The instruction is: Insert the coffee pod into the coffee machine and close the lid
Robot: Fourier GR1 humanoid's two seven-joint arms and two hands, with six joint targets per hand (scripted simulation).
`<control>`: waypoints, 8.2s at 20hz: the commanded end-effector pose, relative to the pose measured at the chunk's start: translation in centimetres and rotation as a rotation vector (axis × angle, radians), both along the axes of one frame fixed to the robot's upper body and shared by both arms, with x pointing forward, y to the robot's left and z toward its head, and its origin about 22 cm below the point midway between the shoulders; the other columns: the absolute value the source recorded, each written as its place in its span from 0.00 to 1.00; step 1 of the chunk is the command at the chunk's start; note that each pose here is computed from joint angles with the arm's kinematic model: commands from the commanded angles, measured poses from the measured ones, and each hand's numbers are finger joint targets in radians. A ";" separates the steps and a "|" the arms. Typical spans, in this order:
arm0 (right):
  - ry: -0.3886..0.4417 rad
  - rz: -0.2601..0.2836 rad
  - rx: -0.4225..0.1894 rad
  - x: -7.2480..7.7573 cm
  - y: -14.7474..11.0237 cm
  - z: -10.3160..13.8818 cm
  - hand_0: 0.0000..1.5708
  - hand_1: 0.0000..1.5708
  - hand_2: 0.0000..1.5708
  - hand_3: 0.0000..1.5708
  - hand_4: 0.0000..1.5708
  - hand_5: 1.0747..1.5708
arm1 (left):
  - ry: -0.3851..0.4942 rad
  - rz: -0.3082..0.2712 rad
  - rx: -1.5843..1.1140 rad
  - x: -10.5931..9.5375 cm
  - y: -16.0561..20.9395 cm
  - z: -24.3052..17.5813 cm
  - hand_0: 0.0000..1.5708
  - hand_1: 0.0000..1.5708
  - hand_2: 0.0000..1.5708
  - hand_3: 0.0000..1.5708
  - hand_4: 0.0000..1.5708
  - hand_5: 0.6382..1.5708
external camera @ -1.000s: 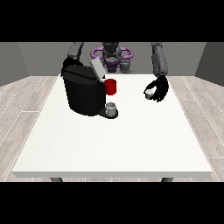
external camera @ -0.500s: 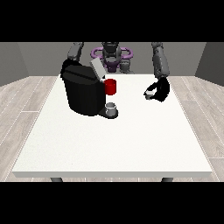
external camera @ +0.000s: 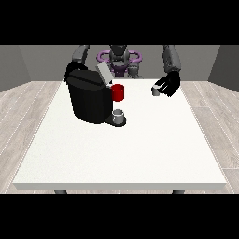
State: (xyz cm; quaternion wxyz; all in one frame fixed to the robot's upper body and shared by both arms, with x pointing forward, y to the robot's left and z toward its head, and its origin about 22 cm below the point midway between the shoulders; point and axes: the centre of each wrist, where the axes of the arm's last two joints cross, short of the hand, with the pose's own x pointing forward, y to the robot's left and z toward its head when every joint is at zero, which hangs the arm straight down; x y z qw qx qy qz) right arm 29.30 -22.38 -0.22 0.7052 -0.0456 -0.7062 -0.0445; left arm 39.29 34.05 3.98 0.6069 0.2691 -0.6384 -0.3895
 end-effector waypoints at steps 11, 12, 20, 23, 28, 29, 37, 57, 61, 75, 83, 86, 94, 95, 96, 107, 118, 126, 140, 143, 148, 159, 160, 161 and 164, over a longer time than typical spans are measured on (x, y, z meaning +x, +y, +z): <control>-0.035 0.070 0.001 0.5 -0.3 -0.6 0.00 0.00 0.00 0.00 0.32 1.00 | -0.109 -0.068 -0.006 3.9 -1.7 10.2 0.80 0.80 0.85 0.82 0.34 1.00; 0.003 0.079 0.002 0.9 1.6 0.3 0.00 0.00 0.00 0.00 0.31 1.00 | -0.050 -0.062 -0.020 4.3 -4.8 8.6 0.80 0.80 0.85 0.82 0.34 1.00; -0.083 0.109 0.003 1.3 1.4 1.1 0.00 0.00 0.00 0.00 0.33 1.00 | -0.189 -0.020 -0.042 5.4 -4.7 14.1 0.81 0.81 0.83 0.79 0.33 1.00; -0.082 0.130 -0.022 1.0 3.5 1.4 0.00 0.00 0.00 0.00 0.32 1.00 | -0.175 0.005 -0.059 6.1 -6.6 15.1 0.79 0.79 0.80 0.76 0.30 1.00; -0.132 0.141 -0.016 1.8 1.7 3.0 0.00 0.00 0.00 0.00 0.32 1.00 | -0.216 0.004 -0.046 6.3 -5.5 18.3 0.82 0.82 0.85 0.81 0.33 1.00; -0.105 0.088 -0.022 3.0 2.7 4.4 0.00 0.00 0.00 0.00 0.33 1.00 | -0.177 -0.031 -0.035 6.6 -8.0 17.3 0.81 0.81 0.85 0.81 0.33 1.00; -0.128 0.060 -0.035 2.0 2.5 2.8 0.00 0.00 0.00 0.00 0.31 1.00 | -0.202 -0.025 -0.020 6.7 -8.7 17.4 0.83 0.83 0.85 0.79 0.31 1.00; -0.217 0.053 -0.011 3.1 1.2 4.3 0.00 0.00 0.00 0.00 0.33 1.00 | -0.260 -0.039 0.011 7.0 -9.2 20.0 0.75 0.75 0.81 0.77 0.33 1.00; -0.155 0.058 -0.025 2.1 1.0 3.6 0.00 0.00 0.00 0.00 0.28 1.00 | -0.212 -0.037 0.020 7.0 -9.0 17.0 0.75 0.75 0.80 0.75 0.31 1.00; -0.148 0.028 -0.014 1.9 0.5 2.4 0.00 0.00 0.00 0.00 0.23 1.00 | -0.192 -0.054 0.025 7.2 -9.3 19.1 0.73 0.73 0.75 0.65 0.29 1.00; -0.184 0.028 -0.014 2.8 1.3 5.0 0.00 0.00 0.00 0.00 0.28 1.00 | -0.245 -0.044 0.057 7.0 -7.8 20.3 0.67 0.67 0.72 0.61 0.23 1.00; -0.172 0.021 0.016 2.9 0.7 4.2 0.00 0.00 0.00 0.00 0.30 1.00 | -0.208 -0.072 0.053 7.1 -8.6 19.3 0.68 0.68 0.71 0.61 0.23 1.00; -0.170 0.005 -0.004 2.3 0.5 2.4 0.00 0.00 0.00 0.00 0.26 1.00 | -0.164 -0.115 0.181 7.0 -9.1 19.0 0.00 0.00 0.00 0.00 0.00 1.00; -0.156 0.033 -0.010 2.4 1.1 2.9 0.00 0.00 0.00 0.00 0.26 1.00 | -0.168 -0.109 0.170 7.1 -9.0 19.8 0.00 0.00 0.00 0.00 0.00 1.00; -0.134 0.021 -0.017 1.3 1.3 2.0 0.00 0.00 0.00 0.00 0.27 1.00 | -0.149 -0.097 0.167 6.9 -7.8 18.0 0.00 0.00 0.00 0.00 0.00 1.00; -0.090 -0.044 0.008 1.7 -0.4 0.9 0.00 0.00 0.00 0.00 0.27 1.00 | -0.114 -0.136 0.158 6.7 -7.9 17.8 0.00 0.00 0.00 0.00 0.00 1.00; 0.039 -0.127 0.035 -1.6 -2.8 -3.2 0.00 0.00 0.00 0.00 0.28 1.00 | -0.001 -0.114 -0.246 5.7 -10.7 9.3 0.00 0.00 0.00 0.00 0.00 1.00; 0.111 -0.125 -0.019 -5.0 -6.0 -4.0 0.00 0.00 0.00 0.00 0.31 1.00 | 0.151 -0.020 -0.628 0.3 -8.7 -3.2 0.00 0.00 0.00 0.00 0.00 1.00; -0.027 0.075 -0.047 -0.4 -3.4 3.2 0.00 0.00 0.00 0.00 0.00 1.00 | 0.226 0.012 -0.890 -3.5 -9.6 -7.6 0.00 0.00 0.00 0.00 0.00 1.00; -0.074 0.101 -0.100 0.3 -5.3 4.4 0.00 0.00 0.00 0.00 0.00 1.00 | 0.229 -0.008 -0.947 -4.2 -10.7 -8.0 0.00 0.00 0.00 0.00 0.09 1.00; -0.023 0.203 -0.149 0.6 -3.8 4.6 0.00 0.00 0.00 0.00 0.15 1.00 | 0.230 0.018 -0.945 -5.3 -10.8 -7.7 0.00 0.00 0.00 0.00 0.06 1.00; -0.094 0.236 -0.108 3.7 -2.5 6.0 0.00 0.00 0.00 0.00 0.00 1.00 | 0.134 -0.004 -0.986 -8.3 -10.2 -5.6 0.00 0.00 0.00 0.00 0.00 1.00; -0.062 0.233 -0.083 4.1 -1.6 6.3 0.00 0.00 0.00 0.00 0.00 1.00 | 0.119 0.013 -0.997 -7.9 -10.1 -5.3 0.00 0.00 0.00 0.00 0.00 1.00; -0.112 0.174 -0.100 3.4 -3.7 4.0 0.00 0.00 0.00 0.00 0.00 1.00 | 0.091 -0.070 -0.987 -7.4 -8.8 -4.3 0.00 0.00 0.00 0.00 0.00 1.00; -0.100 0.228 -0.061 4.1 -4.9 4.9 0.00 0.00 0.00 0.00 0.00 1.00 | 0.068 -0.008 -0.947 -7.2 -7.7 -2.8 0.00 0.00 0.00 0.00 0.00 1.00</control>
